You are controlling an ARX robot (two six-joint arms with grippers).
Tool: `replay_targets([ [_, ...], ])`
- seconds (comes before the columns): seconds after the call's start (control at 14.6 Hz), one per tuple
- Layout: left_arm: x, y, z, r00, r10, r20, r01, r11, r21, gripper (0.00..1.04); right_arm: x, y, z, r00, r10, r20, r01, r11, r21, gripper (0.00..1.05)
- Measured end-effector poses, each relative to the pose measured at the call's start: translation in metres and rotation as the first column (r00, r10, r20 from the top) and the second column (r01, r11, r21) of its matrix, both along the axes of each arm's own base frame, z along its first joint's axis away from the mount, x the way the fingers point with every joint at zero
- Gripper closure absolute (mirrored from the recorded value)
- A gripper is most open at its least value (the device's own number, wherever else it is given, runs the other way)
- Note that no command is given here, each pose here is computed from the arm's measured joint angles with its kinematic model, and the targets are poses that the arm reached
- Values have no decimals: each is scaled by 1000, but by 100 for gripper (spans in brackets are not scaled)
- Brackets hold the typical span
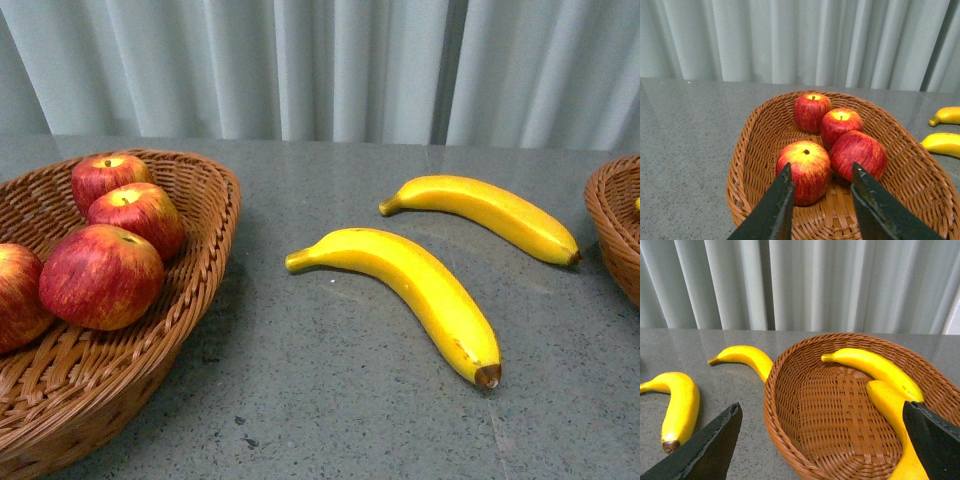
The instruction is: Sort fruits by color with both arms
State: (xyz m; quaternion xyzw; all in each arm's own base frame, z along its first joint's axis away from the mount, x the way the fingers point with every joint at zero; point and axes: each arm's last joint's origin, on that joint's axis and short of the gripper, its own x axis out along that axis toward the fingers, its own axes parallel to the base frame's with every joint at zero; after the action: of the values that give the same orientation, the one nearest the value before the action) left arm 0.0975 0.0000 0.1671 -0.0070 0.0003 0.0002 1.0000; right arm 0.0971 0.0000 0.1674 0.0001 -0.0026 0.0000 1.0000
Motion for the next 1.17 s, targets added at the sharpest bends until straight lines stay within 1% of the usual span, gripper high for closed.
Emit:
replay_targets([
  [0.14,0,0,0,1000,0,0,0,1000,0,45,0,0,0,1000,0,0,0,1000,0,7],
  [0.21,0,0,0,1000,0,0,0,1000,0,33,0,0,0,1000,0,0,0,1000,0,7],
  [0.34,0,0,0,1000,0,0,0,1000,0,15,0,0,0,1000,0,0,0,1000,0,7],
  [0.41,0,0,0,1000,0,0,0,1000,0,13,0,0,0,1000,0,0,0,1000,0,7],
  [0.55,0,0,0,1000,0,0,0,1000,0,6,0,0,0,1000,0,0,0,1000,0,7],
  [0.62,0,0,0,1000,0,0,0,1000,2,5,0,0,0,1000,0,0,0,1000,0,7],
  [0.76,0,0,0,1000,0,0,0,1000,2,8,0,0,0,1000,0,0,0,1000,0,7],
  [1.17,0,0,0,1000,0,0,0,1000,3,7,0,0,0,1000,0,0,0,1000,0,7],
])
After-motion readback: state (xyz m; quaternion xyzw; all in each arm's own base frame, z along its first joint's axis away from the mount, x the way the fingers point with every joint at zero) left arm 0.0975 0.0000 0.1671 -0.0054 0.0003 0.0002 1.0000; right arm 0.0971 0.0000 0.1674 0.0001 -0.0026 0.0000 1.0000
